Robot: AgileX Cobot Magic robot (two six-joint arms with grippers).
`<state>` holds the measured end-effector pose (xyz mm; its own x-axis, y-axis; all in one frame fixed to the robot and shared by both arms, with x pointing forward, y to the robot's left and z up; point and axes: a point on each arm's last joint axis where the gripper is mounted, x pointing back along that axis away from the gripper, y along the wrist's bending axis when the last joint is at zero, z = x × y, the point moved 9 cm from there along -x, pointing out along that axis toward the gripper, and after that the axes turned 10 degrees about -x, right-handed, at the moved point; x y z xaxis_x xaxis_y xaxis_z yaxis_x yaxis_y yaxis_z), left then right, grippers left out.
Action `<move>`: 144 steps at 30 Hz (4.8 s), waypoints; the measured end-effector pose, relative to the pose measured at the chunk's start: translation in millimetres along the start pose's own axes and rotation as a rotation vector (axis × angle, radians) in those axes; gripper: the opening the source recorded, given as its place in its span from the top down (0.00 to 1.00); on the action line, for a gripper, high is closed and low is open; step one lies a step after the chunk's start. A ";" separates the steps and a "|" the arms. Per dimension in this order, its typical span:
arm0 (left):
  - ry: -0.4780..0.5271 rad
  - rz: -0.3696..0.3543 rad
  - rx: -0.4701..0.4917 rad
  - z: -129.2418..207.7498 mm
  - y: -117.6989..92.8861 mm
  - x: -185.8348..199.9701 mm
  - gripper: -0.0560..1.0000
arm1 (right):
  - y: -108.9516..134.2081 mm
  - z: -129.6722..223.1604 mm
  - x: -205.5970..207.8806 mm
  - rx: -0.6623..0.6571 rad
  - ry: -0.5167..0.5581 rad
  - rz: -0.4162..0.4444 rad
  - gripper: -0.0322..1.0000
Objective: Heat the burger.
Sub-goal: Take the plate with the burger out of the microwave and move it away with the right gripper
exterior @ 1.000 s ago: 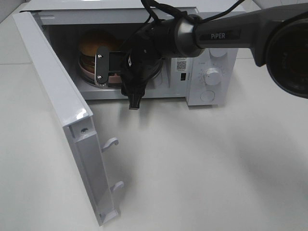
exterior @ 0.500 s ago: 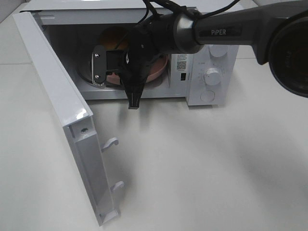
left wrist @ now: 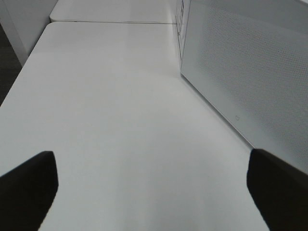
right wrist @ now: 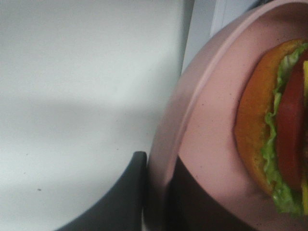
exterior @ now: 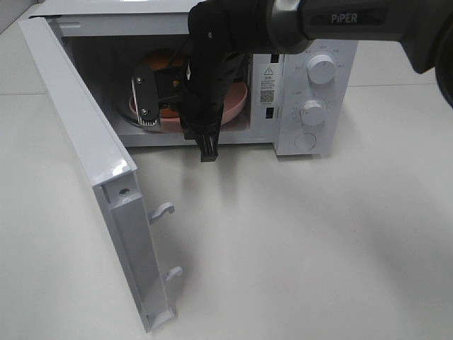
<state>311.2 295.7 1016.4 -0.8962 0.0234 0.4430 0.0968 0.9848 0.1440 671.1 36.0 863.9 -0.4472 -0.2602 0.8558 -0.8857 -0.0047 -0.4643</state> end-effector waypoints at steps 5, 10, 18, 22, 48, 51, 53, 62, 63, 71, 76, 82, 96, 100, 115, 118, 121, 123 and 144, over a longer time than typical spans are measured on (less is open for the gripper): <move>0.000 0.000 0.000 0.0 0.0 0.0 0.01 | 8.2 7.1 11.7 0.060 0.006 -0.015 0.90; 0.000 0.000 0.000 0.0 0.0 0.0 0.01 | 16.0 15.0 22.8 0.123 0.000 -0.028 0.90; 0.000 0.000 0.000 0.0 0.0 0.0 0.01 | 23.9 25.2 41.6 0.182 -0.018 -0.041 0.90; 0.000 0.000 0.000 0.0 0.0 0.0 0.01 | 27.5 29.2 52.8 0.207 -0.032 -0.045 0.90; 0.000 0.000 0.000 0.0 0.0 0.0 0.01 | 71.8 64.6 119.8 0.306 -0.074 0.010 0.89; 0.000 0.000 0.000 0.0 0.0 0.0 0.01 | 78.5 70.2 128.6 0.303 -0.076 0.017 0.89; 0.000 0.000 0.000 0.0 0.0 0.0 0.01 | 86.8 79.2 142.1 0.291 -0.076 0.027 0.89; 0.000 0.000 0.000 0.0 0.0 0.0 0.01 | 108.0 95.3 168.4 0.286 -0.079 0.048 0.89; 0.000 0.000 0.000 0.0 0.0 0.0 0.01 | 111.4 97.6 172.5 0.281 -0.081 0.052 0.89; 0.000 0.000 0.000 0.0 0.0 0.0 0.01 | 129.7 112.4 196.9 0.273 -0.085 0.091 0.89; 0.000 0.000 0.000 0.0 0.0 0.0 0.01 | 141.7 126.5 213.2 0.227 -0.068 0.115 0.89; 0.000 0.000 0.000 0.0 0.0 0.0 0.01 | 153.3 141.1 223.7 0.154 -0.037 0.116 0.89; 0.000 0.000 0.000 0.0 0.0 0.0 0.01 | 160.3 176.4 245.7 -0.227 0.084 0.156 0.89; 0.000 0.000 0.000 0.0 0.0 0.0 0.01 | 162.4 191.6 247.7 -0.407 0.154 0.170 0.89; 0.000 0.000 0.000 0.0 0.0 0.0 0.01 | 165.3 206.0 251.4 -0.742 0.207 0.215 0.89; 0.000 0.000 0.000 0.0 0.0 0.0 0.01 | 163.7 212.0 253.3 -0.827 0.227 0.248 0.89; 0.000 0.000 0.000 0.0 0.0 0.0 0.01 | 162.5 219.7 255.0 -0.914 0.258 0.286 0.89; 0.000 0.000 0.000 0.0 0.0 0.0 0.01 | 163.3 225.4 253.9 -0.954 0.295 0.301 0.89; 0.000 0.000 0.000 0.0 0.0 0.0 0.01 | 161.2 252.2 189.0 -1.246 0.553 0.450 0.89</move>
<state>311.2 295.7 1016.4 -0.8962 0.0234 0.4430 0.0968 0.9848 0.1440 475.3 -257.4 893.1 -0.4478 0.3911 0.8040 -0.0593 0.8843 -0.4632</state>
